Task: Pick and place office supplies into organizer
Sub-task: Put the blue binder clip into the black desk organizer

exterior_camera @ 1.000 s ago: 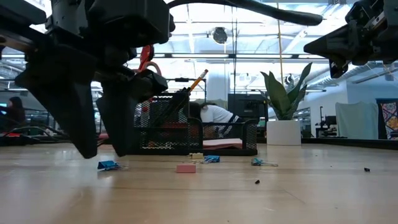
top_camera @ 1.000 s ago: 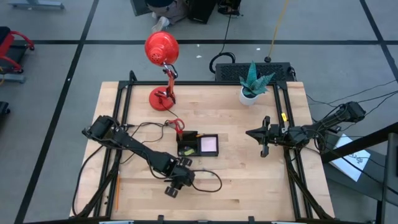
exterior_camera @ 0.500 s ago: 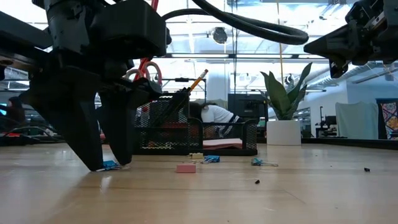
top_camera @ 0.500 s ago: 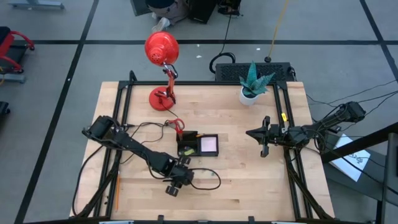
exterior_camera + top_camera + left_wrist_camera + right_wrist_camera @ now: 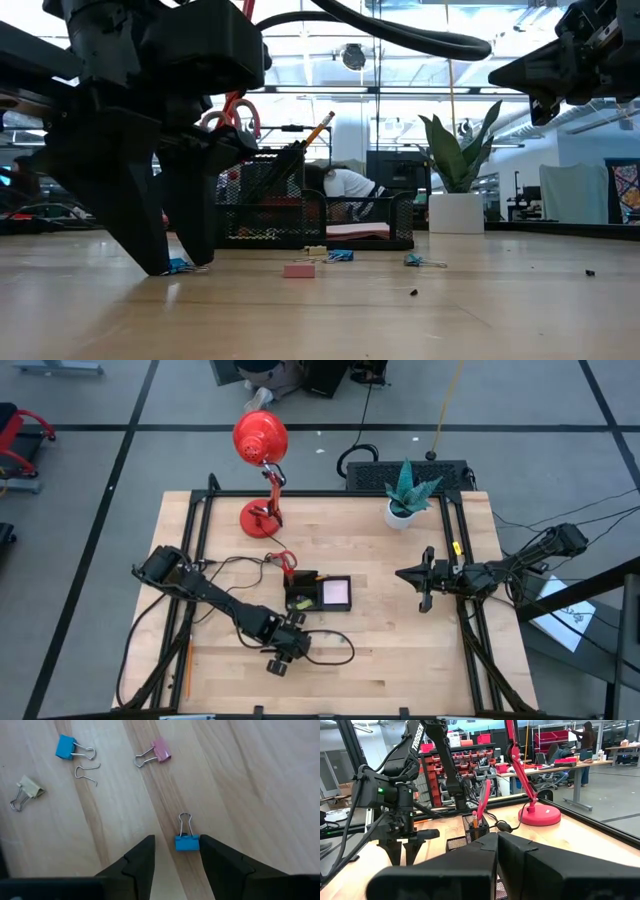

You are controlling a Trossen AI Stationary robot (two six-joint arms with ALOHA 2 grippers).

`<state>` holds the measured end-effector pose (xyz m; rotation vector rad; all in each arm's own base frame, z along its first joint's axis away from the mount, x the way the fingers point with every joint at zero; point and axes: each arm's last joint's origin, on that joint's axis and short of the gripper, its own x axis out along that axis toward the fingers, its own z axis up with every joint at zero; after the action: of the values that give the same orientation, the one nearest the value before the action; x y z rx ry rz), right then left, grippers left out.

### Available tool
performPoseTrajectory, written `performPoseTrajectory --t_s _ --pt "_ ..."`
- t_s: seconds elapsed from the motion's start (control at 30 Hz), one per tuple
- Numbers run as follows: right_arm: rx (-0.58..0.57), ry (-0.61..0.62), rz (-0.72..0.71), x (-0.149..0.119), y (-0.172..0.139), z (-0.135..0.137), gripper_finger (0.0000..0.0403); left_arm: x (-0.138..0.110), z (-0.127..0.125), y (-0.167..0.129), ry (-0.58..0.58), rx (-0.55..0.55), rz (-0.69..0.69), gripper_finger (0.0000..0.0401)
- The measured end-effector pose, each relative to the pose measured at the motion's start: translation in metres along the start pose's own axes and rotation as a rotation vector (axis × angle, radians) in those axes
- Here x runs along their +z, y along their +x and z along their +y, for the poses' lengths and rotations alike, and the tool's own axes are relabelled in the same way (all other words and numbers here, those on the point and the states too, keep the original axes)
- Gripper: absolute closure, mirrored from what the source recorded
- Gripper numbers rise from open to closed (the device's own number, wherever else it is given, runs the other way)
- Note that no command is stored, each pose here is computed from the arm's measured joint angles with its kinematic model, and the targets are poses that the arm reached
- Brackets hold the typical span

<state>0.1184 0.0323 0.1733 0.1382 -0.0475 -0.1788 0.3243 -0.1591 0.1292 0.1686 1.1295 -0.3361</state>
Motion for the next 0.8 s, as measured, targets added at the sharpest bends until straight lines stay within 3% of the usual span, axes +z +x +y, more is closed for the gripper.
performPoseTrajectory --t_s 0.47,0.8 --pt "0.0 0.004 0.0 0.0 0.0 0.0 0.0399 -0.0011 -0.0011 0.0006 0.037 -0.035 0.011 0.0342" --pt "0.0 0.004 0.0 0.0 0.0 0.0 0.0399 0.0047 -0.0046 0.0 0.125 -0.022 -0.027 0.0353"
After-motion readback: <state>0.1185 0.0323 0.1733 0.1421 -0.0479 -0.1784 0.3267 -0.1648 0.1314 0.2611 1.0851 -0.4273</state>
